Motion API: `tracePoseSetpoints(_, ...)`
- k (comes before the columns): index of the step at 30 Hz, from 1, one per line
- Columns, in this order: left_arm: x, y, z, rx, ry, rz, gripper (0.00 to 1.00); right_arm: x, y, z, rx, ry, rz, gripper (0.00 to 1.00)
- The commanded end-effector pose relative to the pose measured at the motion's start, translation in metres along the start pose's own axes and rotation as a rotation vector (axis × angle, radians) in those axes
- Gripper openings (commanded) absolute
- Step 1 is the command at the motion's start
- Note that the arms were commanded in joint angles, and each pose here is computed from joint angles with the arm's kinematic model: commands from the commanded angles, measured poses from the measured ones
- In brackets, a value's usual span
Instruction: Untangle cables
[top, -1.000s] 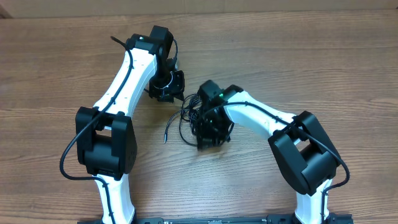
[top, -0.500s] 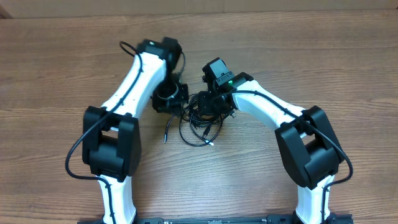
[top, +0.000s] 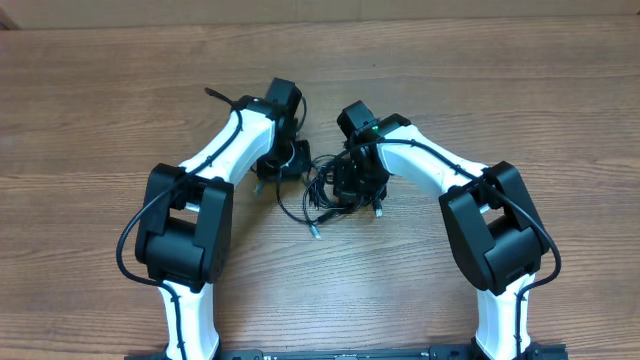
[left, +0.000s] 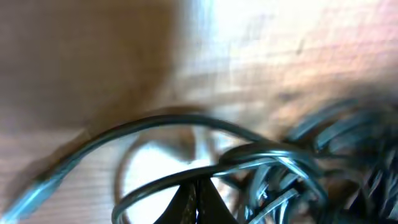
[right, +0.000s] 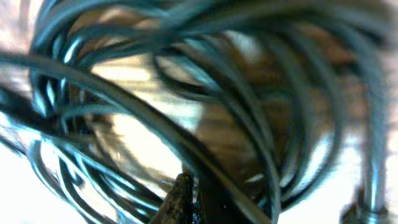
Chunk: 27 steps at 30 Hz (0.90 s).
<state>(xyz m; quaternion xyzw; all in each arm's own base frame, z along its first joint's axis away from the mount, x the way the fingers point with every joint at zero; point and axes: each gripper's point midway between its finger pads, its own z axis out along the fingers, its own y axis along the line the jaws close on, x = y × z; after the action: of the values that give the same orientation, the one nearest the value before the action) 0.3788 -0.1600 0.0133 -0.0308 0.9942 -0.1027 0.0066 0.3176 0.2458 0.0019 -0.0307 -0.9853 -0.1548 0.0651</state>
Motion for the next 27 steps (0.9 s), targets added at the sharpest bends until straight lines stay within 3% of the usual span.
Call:
tracePoseSetpoints(1,-0.024,0.011,-0.002,-0.019,-0.089,-0.027,0.04,0.027,0.018,0.009,-0.041,0.079,-0.029,0.04)
tracePoseSetpoints(9,-0.038,-0.015,-0.005,0.078,-0.142,0.031,0.04,0.053,0.047,0.020,-0.047,0.106,-0.100,0.04)
tracePoseSetpoints(15,-0.026,-0.016,-0.041,0.083,-0.041,0.093,0.04,0.032,0.042,-0.029,-0.056,0.091,-0.136,0.05)
tracePoseSetpoints(17,-0.017,-0.025,-0.048,0.123,-0.002,0.140,0.04,0.023,0.038,-0.039,-0.063,0.077,-0.113,0.10)
tracePoseSetpoints(27,0.025,-0.034,-0.002,0.102,0.094,0.181,0.04,0.000,0.020,-0.042,-0.081,0.035,-0.043,0.18)
